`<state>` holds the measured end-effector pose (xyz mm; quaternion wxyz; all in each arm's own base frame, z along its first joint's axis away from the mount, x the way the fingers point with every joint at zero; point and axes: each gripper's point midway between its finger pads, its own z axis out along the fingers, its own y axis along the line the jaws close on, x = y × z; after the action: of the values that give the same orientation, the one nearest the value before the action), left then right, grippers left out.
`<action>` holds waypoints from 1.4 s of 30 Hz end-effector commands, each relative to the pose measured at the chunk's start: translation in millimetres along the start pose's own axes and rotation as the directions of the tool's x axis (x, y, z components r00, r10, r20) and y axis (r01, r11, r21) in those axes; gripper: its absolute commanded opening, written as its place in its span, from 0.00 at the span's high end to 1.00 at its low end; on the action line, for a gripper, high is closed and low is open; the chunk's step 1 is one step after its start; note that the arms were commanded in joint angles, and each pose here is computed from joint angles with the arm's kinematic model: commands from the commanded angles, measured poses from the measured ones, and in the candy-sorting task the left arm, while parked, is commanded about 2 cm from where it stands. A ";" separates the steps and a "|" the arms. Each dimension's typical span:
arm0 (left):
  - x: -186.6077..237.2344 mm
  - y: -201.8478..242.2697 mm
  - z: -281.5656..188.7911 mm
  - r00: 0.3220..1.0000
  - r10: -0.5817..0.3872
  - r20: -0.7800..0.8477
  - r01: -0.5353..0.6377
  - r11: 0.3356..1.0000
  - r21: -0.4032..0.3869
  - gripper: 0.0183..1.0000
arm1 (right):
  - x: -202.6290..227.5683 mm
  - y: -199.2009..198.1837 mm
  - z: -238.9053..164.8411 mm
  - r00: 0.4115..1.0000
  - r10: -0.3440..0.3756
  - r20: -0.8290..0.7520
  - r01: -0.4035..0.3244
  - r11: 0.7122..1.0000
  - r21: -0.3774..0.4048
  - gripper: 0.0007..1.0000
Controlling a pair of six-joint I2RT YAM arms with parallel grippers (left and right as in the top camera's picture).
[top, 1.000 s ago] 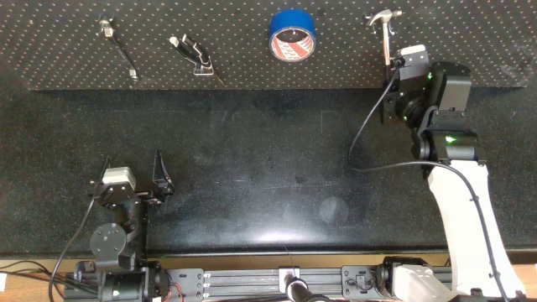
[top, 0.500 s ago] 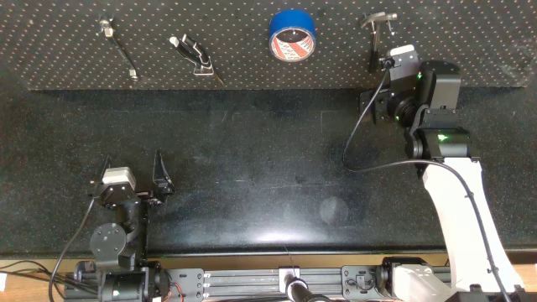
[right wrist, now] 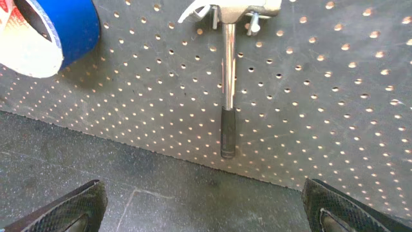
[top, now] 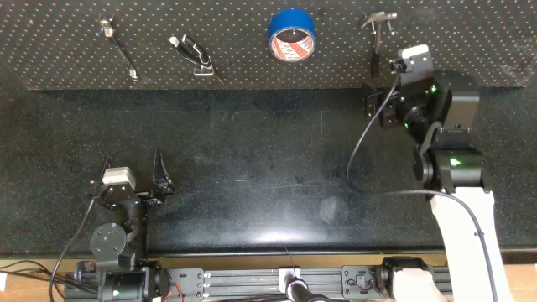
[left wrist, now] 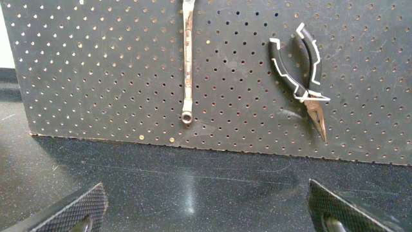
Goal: Place Tools Onto Pegboard
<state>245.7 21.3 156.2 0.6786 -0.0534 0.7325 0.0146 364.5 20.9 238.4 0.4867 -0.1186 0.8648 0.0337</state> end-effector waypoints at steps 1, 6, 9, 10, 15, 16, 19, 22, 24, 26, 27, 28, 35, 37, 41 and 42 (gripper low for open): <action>0.2 2.4 -0.3 1.000 0.002 0.002 -0.002 1.000 -0.015 0.00 | -14.5 -14.9 -47.2 0.988 0.037 0.147 -0.059 0.987 0.147 0.02; 0.2 2.4 -0.3 1.000 0.002 0.002 -0.002 1.000 -0.015 0.00 | 28.1 -6.1 -74.5 0.911 0.016 0.411 -0.098 0.979 0.178 0.02; 0.2 2.4 -0.3 1.000 0.002 0.002 -0.002 1.000 -0.015 0.00 | 70.9 4.4 -68.6 0.880 0.089 0.466 -0.167 0.977 0.129 0.02; 0.2 2.5 -0.3 1.000 0.002 0.002 -0.002 1.000 -0.016 0.00 | 80.5 8.2 -66.0 0.875 0.106 0.473 -0.177 0.978 0.109 0.02; 0.2 2.5 -0.3 1.000 0.002 0.002 -0.002 1.000 -0.016 0.00 | 113.0 15.5 -56.1 0.847 0.190 0.496 -0.247 0.968 0.052 0.02; 0.2 2.5 -0.3 1.000 0.002 0.002 -0.002 1.000 -0.016 0.00 | 116.2 15.9 -55.1 0.844 0.201 0.498 -0.257 0.965 0.046 0.02; 0.2 2.4 -0.3 1.000 0.002 0.002 -0.002 1.000 -0.015 0.00 | 120.0 17.7 -56.3 0.843 0.211 0.495 -0.264 0.964 0.040 0.02; 0.2 2.4 -0.3 1.000 0.002 0.002 -0.002 1.000 -0.015 0.01 | 128.9 19.9 -56.3 0.862 0.191 0.470 -0.244 0.968 0.053 0.02; 0.2 2.5 -0.3 1.000 0.002 0.002 -0.002 1.000 -0.016 0.00 | 127.0 21.5 -60.6 0.871 0.103 0.481 -0.166 0.982 0.090 0.02; 0.2 2.5 -0.3 1.000 0.002 0.002 -0.002 1.000 -0.016 0.00 | 126.9 26.5 -59.6 0.882 0.025 0.470 -0.085 0.991 0.108 0.02; 0.2 2.4 -0.3 1.000 0.002 0.002 -0.002 1.000 -0.015 0.00 | 126.7 27.8 -59.4 0.884 0.007 0.468 -0.067 0.992 0.111 0.02; 0.2 2.5 -0.3 1.000 0.002 0.002 -0.002 1.000 -0.016 0.00 | 126.8 28.7 -59.2 0.884 -0.002 0.467 -0.057 0.992 0.112 0.02; 0.2 2.4 -0.3 1.000 0.002 0.002 -0.002 1.000 -0.015 0.01 | 126.7 30.1 -59.0 0.884 -0.004 0.467 -0.052 0.993 0.108 0.02; 0.2 2.4 -0.3 1.000 0.002 0.002 -0.002 1.000 -0.015 0.00 | 126.5 30.0 -59.1 0.884 -0.005 0.467 -0.052 0.993 0.108 0.02; 0.2 2.4 -0.3 1.000 0.002 0.002 -0.002 1.000 -0.015 0.00 | 126.6 30.0 -59.0 0.884 -0.004 0.467 -0.052 0.993 0.109 0.02; 0.2 2.5 -0.3 1.000 0.002 0.002 -0.002 1.000 -0.016 0.00 | 126.6 30.0 -59.0 0.884 -0.004 0.467 -0.052 0.993 0.109 0.02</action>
<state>245.7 21.3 156.2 0.6786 -0.0534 0.7325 0.0146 245.9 13.3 160.3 0.6845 -0.0543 0.7269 0.0128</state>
